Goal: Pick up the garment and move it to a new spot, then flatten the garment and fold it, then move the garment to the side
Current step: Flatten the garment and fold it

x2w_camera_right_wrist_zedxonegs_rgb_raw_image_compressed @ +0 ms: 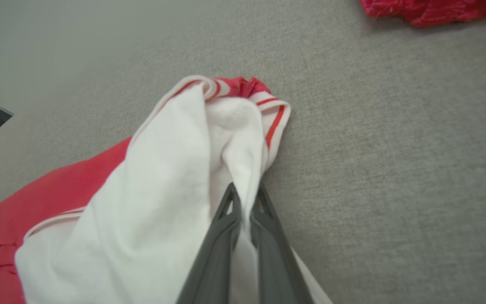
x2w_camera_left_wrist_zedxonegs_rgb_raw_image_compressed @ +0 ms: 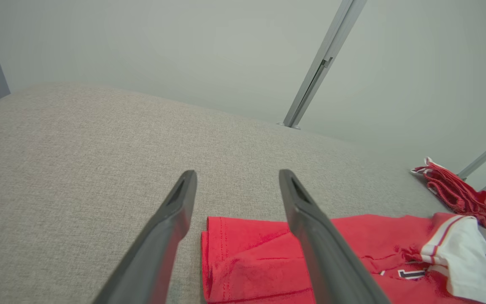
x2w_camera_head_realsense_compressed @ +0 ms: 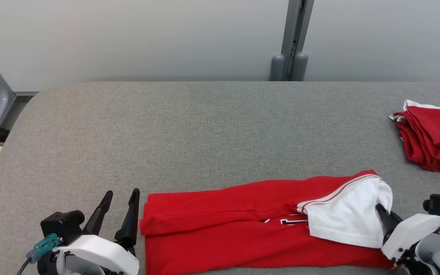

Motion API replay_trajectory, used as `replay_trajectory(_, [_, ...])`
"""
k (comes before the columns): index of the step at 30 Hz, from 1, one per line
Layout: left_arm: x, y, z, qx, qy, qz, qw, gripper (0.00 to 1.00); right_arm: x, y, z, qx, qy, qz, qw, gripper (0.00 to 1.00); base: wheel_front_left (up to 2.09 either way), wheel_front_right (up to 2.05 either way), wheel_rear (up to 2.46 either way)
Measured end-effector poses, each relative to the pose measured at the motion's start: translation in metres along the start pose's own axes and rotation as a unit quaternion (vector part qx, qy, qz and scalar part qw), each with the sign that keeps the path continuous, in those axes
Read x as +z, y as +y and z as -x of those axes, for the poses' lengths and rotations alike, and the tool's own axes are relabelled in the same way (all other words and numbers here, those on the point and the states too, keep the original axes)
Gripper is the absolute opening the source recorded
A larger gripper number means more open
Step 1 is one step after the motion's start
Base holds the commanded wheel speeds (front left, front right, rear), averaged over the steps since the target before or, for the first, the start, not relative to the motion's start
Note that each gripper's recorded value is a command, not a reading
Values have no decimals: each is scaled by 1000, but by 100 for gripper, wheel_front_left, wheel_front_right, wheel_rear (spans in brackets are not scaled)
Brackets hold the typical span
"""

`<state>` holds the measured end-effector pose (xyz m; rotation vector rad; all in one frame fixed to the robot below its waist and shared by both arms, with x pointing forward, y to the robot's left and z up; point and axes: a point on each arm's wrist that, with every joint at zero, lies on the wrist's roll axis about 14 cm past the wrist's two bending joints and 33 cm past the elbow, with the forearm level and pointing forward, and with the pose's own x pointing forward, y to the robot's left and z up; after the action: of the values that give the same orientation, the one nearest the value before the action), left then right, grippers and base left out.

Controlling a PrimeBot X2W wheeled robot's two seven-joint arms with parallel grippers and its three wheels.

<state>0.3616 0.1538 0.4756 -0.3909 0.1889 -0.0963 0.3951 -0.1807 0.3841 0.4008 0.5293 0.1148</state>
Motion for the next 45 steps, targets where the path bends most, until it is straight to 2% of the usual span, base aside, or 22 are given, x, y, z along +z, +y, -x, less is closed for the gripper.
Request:
replay_trajectory(8, [-2,-8,-4,-10,2,2,1000,100,32,-30,9,-30,-42,18,998,0,0,0,0])
replay_trajectory(13, [2,-9,-5,-14,-4,4,1000,100,55,-26,13,-21,-83,27,996,0,0,0,0])
replay_trajectory(18, [15,3,-1,4,-23,-1,1000,100,76,-9,16,7,-121,48,991,0,0,0,0])
replay_trajectory(24, [25,16,11,27,-40,-1,999,100,93,36,18,72,-155,86,981,0,0,0,0])
replay_trajectory(33, [27,35,32,60,-50,6,997,100,75,124,19,189,-134,140,963,0,0,0,0])
replay_trajectory(40, [29,52,48,88,-59,11,994,100,37,201,25,275,-81,150,946,0,0,0,0])
replay_trajectory(45, [28,59,58,103,-61,18,993,100,1,241,29,319,-29,144,936,0,0,0,0])
